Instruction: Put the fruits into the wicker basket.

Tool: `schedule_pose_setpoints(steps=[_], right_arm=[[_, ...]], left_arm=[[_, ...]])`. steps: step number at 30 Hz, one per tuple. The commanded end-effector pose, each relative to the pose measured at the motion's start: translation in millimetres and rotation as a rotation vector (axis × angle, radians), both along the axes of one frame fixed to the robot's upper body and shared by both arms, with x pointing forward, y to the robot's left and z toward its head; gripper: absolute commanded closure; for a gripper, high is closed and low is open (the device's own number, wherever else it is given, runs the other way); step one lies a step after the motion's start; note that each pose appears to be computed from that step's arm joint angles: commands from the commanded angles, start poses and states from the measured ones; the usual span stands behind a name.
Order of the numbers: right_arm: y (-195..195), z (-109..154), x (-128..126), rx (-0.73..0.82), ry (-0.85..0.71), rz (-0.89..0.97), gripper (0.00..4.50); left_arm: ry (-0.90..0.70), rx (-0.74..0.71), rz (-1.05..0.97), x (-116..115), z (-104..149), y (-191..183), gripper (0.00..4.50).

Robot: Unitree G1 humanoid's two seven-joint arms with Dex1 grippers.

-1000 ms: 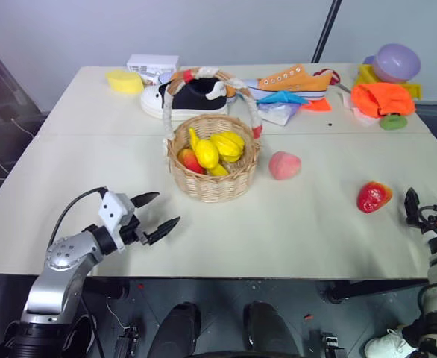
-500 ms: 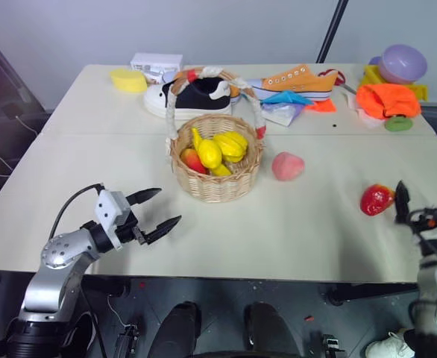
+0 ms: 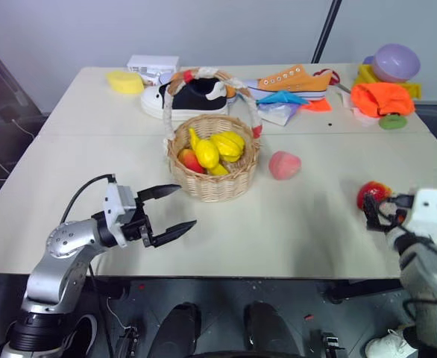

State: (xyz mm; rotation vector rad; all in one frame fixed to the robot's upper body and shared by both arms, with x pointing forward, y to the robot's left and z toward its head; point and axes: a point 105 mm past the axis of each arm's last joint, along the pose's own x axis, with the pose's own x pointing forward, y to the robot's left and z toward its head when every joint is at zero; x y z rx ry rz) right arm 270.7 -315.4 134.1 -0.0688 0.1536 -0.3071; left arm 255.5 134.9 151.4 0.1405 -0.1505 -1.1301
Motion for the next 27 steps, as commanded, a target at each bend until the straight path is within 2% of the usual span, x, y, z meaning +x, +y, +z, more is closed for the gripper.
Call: schedule_pose_setpoints(steps=[1, 5, 16, 27], right_arm=[[-5.5, 12.7, 5.0, 0.025, 0.004, 0.007, 0.05], [-10.2, 9.2, 10.4, 0.021, 0.085, -0.036, 0.05], [-10.0, 9.0, 34.6, 0.156, 0.126, -0.022, 0.05], [-11.9, -1.9, 37.7, 0.163, 0.160, -0.051, 0.05]], left_arm=[[-0.040, -0.015, -0.025, -3.6, 11.4, -5.5, 0.00], [-0.035, -0.022, -0.027, -4.4, 12.4, -5.7, 0.00], [-0.030, -0.050, -0.013, -5.0, 13.0, -8.6, 0.00], [-0.018, -0.066, -0.011, -9.8, 13.0, -8.3, 0.00]])
